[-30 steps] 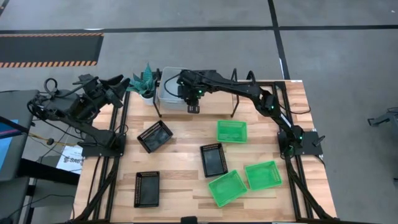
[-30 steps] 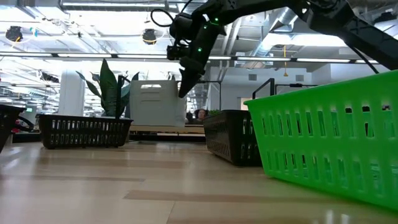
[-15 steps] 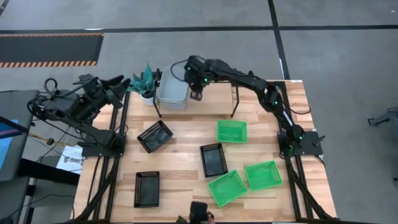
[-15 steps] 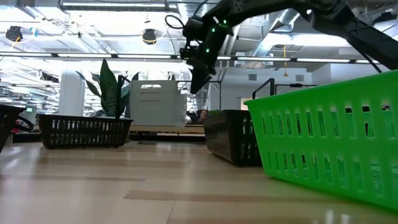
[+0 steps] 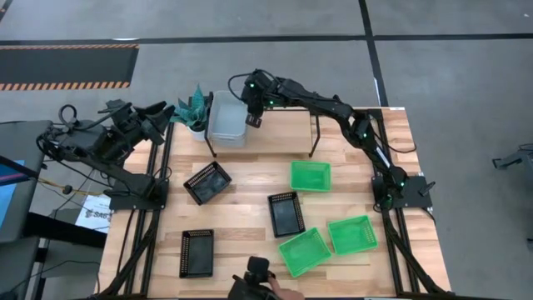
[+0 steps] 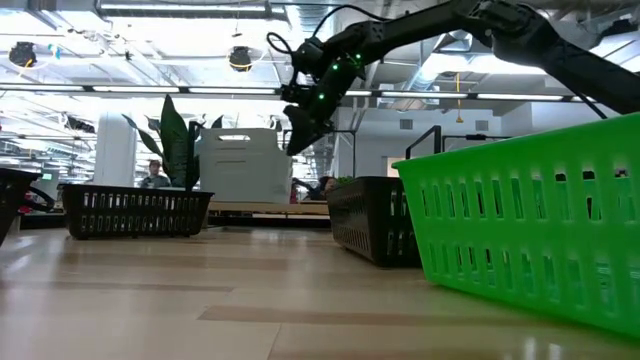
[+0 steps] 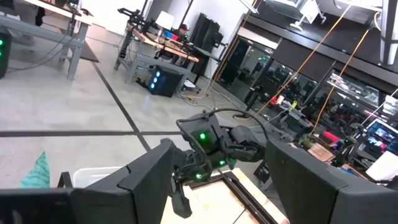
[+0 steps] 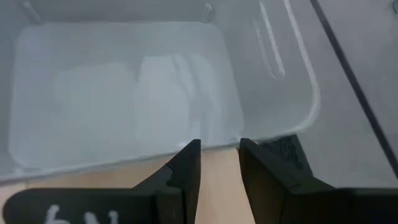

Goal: Stack baskets on shelf by color
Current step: Stack the gray bin on the gray bin on the shelf, then put the top green bin on the shelf

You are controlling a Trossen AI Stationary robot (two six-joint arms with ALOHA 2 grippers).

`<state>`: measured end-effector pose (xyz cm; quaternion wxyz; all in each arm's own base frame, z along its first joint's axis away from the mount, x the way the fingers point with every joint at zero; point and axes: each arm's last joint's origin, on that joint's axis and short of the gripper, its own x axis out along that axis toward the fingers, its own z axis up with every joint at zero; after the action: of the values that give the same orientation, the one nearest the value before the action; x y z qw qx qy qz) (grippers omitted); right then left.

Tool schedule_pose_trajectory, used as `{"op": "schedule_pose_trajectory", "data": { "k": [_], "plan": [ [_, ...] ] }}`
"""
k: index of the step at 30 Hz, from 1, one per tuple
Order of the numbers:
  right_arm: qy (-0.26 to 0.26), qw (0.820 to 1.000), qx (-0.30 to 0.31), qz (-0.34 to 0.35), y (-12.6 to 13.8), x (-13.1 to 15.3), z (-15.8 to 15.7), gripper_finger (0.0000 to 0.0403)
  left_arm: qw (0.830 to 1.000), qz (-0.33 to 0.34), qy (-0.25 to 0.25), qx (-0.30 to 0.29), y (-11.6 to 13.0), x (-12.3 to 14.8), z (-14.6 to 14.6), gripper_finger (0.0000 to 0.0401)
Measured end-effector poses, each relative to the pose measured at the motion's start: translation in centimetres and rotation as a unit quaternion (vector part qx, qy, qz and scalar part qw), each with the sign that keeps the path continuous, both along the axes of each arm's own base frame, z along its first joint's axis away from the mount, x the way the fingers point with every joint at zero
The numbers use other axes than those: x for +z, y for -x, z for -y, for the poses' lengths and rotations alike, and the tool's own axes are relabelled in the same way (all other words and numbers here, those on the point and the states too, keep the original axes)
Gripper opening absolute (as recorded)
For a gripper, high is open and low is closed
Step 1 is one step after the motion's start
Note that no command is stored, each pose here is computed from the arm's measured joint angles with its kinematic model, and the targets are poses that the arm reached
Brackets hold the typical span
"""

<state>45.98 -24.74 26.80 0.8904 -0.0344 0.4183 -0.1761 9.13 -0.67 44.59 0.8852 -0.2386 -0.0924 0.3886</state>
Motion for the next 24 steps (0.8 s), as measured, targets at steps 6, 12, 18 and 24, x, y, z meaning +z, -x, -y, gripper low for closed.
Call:
{"op": "schedule_pose_trajectory", "data": {
  "k": [6,12,18,24],
  "plan": [
    [0.021,0.999,0.023,0.005,-0.7,-0.1,-0.5,0.0132,1.000,0.000,0.000,0.000,0.0,0.0,0.0,0.0244],
    [0.017,1.000,0.002,0.011,0.3,2.2,-1.3,0.0132,1.000,-0.003,-0.003,0.000,0.0,0.0,0.0,0.0244],
    [-0.098,0.993,-0.059,-0.034,4.9,6.8,-4.3,0.0134,1.000,-0.004,-0.004,0.000,0.0,0.0,0.0,0.0244],
    [-0.209,0.958,-0.043,-0.191,8.5,8.2,-10.3,0.0145,1.000,-0.017,-0.014,-0.004,0.0,0.0,0.0,0.0244]
  ]
}}
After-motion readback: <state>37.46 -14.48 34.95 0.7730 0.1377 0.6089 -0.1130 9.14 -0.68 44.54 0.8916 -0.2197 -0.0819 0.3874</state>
